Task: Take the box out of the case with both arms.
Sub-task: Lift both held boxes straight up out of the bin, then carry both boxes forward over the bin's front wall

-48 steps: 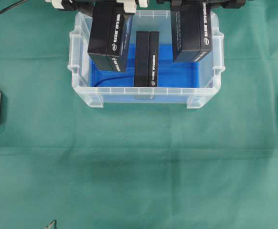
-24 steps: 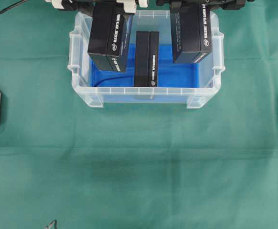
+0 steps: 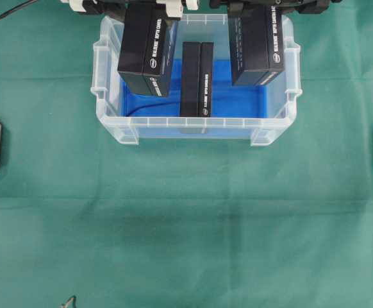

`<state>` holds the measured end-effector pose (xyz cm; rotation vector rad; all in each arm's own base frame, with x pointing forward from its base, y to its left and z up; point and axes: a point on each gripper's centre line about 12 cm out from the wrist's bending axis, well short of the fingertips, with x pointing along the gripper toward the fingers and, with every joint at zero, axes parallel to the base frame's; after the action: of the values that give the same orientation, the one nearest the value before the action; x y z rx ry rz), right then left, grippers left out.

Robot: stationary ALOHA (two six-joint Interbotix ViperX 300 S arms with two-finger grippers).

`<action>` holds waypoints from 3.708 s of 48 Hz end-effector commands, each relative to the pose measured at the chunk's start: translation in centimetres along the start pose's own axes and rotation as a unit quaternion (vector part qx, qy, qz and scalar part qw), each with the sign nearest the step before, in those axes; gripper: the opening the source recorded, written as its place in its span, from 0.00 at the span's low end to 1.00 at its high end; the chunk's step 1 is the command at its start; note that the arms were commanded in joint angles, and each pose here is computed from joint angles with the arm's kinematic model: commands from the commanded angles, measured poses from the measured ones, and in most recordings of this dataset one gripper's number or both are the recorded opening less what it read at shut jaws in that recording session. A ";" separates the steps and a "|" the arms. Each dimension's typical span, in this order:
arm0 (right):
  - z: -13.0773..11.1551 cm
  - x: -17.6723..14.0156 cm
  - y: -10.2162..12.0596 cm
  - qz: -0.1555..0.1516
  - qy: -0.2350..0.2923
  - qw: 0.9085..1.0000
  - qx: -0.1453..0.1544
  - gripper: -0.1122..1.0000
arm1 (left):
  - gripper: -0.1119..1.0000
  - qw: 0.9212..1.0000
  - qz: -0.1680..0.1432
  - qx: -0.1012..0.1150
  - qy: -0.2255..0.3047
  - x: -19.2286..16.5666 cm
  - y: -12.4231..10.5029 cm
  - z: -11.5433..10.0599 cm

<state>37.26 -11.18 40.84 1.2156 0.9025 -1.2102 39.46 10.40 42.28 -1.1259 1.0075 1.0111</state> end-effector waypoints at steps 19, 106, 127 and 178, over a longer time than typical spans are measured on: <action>-0.1 -2.1 -0.3 0.029 -0.006 1.000 0.000 0.68 | 0.67 1.000 -0.021 0.001 -0.009 -1.6 0.1 -0.3; -16.5 -4.8 -1.3 0.016 0.028 0.999 -0.021 0.68 | 0.67 0.999 -0.020 0.000 0.041 -2.2 -2.2 -16.6; -17.8 -5.4 -1.9 0.011 0.031 0.999 -0.019 0.68 | 0.67 0.999 -0.026 -0.003 0.038 -3.0 -2.2 -17.4; -19.8 -5.8 -2.8 -0.006 0.035 0.999 -0.010 0.68 | 0.67 0.999 -0.007 -0.003 0.037 -3.3 -1.6 -18.1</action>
<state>36.12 9.00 41.08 1.2262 0.9829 -1.2175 38.93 -7.56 41.64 -1.1432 1.0876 1.0049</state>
